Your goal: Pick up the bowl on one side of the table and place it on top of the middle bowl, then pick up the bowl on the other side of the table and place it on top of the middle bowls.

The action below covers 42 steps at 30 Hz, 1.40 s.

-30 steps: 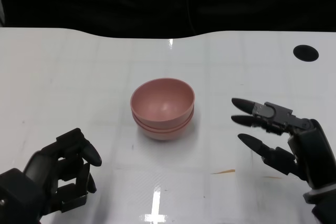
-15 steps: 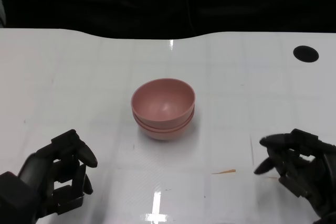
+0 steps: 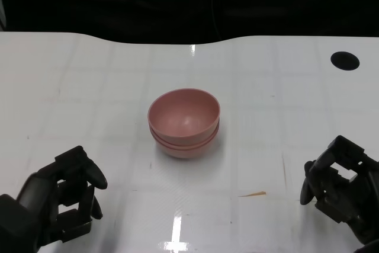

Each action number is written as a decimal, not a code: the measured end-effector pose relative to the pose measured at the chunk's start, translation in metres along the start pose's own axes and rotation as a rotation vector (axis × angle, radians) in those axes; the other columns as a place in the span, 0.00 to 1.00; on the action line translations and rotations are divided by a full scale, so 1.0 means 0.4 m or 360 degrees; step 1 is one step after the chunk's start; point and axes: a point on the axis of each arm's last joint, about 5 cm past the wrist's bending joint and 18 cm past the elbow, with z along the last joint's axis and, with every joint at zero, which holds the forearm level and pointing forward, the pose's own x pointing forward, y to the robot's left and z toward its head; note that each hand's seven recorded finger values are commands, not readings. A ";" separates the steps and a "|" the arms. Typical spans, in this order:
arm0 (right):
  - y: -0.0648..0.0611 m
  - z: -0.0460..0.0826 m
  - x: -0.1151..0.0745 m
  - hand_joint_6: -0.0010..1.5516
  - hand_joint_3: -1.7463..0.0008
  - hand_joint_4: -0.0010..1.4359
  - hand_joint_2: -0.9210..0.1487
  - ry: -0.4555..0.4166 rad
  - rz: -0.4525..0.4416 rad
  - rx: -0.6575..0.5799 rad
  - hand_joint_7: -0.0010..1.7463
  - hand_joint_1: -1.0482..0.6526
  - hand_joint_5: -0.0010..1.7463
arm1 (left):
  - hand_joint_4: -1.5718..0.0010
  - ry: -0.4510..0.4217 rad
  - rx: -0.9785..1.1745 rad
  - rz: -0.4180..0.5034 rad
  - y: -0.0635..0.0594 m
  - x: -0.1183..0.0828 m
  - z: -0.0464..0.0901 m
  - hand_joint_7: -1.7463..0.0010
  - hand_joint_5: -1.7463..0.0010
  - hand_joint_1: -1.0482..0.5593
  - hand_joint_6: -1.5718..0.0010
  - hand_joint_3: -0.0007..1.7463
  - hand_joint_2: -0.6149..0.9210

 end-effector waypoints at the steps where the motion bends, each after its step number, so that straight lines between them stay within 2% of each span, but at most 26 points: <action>1: 0.004 -0.001 -0.002 0.44 0.41 0.60 0.31 0.0003 0.0009 0.0000 0.92 0.54 1.00 | 0.52 -0.0002 -0.0001 0.0001 0.000 0.000 0.001 0.00 0.00 0.77 0.64 0.67 0.85; 7: 0.012 -0.009 -0.018 0.49 0.42 0.61 0.33 0.0051 0.0052 0.0007 0.86 0.54 1.00 | 0.53 -0.0004 -0.0005 -0.0003 0.001 0.000 0.001 0.00 0.00 0.77 0.64 0.67 0.85; 15: 0.012 -0.012 -0.024 0.49 0.41 0.61 0.32 0.0080 0.0080 0.0019 0.86 0.54 1.00 | 0.53 -0.0005 -0.0003 -0.0015 0.001 0.000 0.001 0.00 0.00 0.77 0.65 0.68 0.85; 16: 0.012 -0.011 -0.023 0.53 0.37 0.63 0.36 0.0101 0.0077 0.0063 0.82 0.57 0.98 | 0.53 -0.0005 -0.0003 -0.0015 0.001 0.000 0.001 0.00 0.00 0.77 0.64 0.68 0.84; 19: 0.010 -0.006 -0.018 0.55 0.33 0.65 0.39 0.0198 0.0053 0.0231 0.78 0.58 0.96 | 0.52 -0.0007 0.0000 -0.0016 0.001 0.000 0.002 0.00 0.00 0.76 0.64 0.68 0.83; 21: 0.007 -0.002 -0.016 0.52 0.35 0.63 0.36 0.0227 0.0047 0.0295 0.81 0.59 0.98 | 0.53 -0.0008 0.0000 -0.0016 0.001 0.000 0.003 0.00 0.00 0.75 0.64 0.68 0.83; 25: 0.002 -0.001 -0.017 0.50 0.35 0.62 0.37 0.0261 0.0048 0.0350 0.83 0.59 0.99 | 0.53 -0.0015 -0.0035 -0.0008 0.002 0.001 0.005 0.00 0.00 0.76 0.64 0.68 0.84; 42: -0.008 0.001 -0.019 0.50 0.37 0.62 0.36 0.0268 0.0054 0.0362 0.84 0.58 1.00 | 0.53 0.0001 -0.0048 -0.0008 0.002 0.001 0.005 0.00 0.00 0.75 0.64 0.69 0.83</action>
